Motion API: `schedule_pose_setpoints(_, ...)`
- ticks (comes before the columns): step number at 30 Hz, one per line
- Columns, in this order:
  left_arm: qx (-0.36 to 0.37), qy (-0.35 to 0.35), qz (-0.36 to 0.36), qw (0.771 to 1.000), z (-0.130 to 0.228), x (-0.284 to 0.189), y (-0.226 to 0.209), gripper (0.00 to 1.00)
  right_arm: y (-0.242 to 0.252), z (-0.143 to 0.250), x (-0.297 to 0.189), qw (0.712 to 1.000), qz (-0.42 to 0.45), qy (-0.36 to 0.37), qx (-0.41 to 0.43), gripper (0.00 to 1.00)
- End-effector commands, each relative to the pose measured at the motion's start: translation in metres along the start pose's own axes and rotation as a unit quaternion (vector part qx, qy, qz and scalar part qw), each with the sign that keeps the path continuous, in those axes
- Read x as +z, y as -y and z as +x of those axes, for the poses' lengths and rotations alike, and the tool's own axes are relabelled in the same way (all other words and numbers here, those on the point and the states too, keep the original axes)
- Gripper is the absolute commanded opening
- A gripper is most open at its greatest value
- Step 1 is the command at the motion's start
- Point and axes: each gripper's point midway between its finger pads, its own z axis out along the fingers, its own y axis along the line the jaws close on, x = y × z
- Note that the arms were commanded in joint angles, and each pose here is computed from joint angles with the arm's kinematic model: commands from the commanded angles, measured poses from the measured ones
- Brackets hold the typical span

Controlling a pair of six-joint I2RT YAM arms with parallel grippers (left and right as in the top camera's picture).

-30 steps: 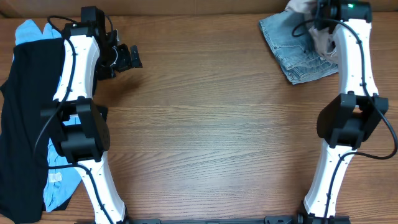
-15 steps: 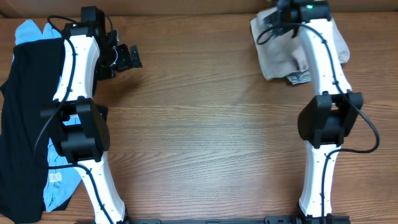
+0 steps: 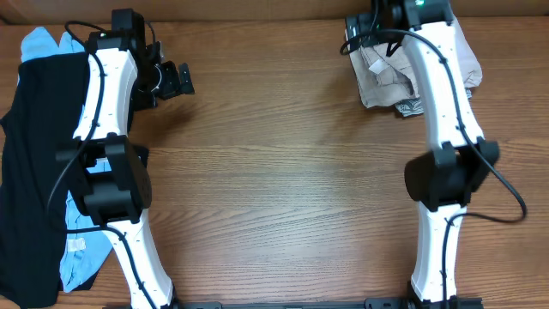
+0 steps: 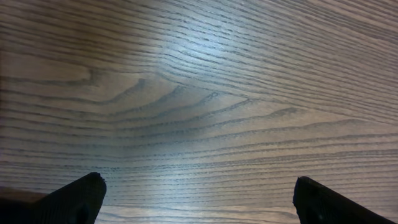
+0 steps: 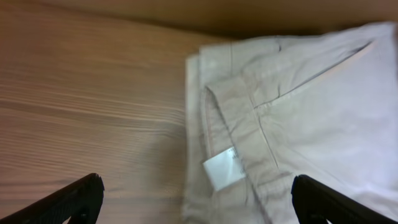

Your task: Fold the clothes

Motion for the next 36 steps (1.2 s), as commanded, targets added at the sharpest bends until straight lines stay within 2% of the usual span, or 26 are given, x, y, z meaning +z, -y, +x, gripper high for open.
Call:
schedule_pose_setpoints(1,-0.002,0.007,-0.002,1.0,-0.003,-0.003,0.004,1.0,-0.029,-0.042,-0.136,0.991,-0.045,0.128,0.018,1.0)
schedule_pose_setpoints(8,-0.002,0.007,-0.002,1.0,-0.003,-0.003,0.004,1.0,-0.074,-0.043,-0.238,0.973,-0.091,0.21,-0.017,1.0)
schedule_pose_setpoints(17,-0.002,0.007,-0.002,1.0,-0.003,-0.003,0.004,1.0,-0.07,-0.035,-0.232,0.978,-0.072,0.193,-0.022,1.0)
schedule_pose_setpoints(21,-0.002,0.007,-0.002,1.0,-0.003,-0.003,0.004,1.0,-0.049,-0.001,-0.222,0.992,-0.015,0.123,-0.027,1.0)
schedule_pose_setpoints(23,-0.002,0.007,-0.002,1.0,-0.003,-0.003,0.004,1.0,-0.043,0.007,-0.227,0.993,-0.001,0.112,-0.032,1.0)
schedule_pose_setpoints(31,-0.002,0.007,-0.002,1.0,-0.003,-0.003,0.004,1.0,-0.051,-0.004,-0.274,0.981,-0.046,0.188,-0.025,1.0)
schedule_pose_setpoints(36,-0.002,0.007,-0.002,1.0,-0.003,-0.003,0.004,1.0,-0.045,0.004,-0.302,0.971,-0.048,0.231,-0.019,1.0)
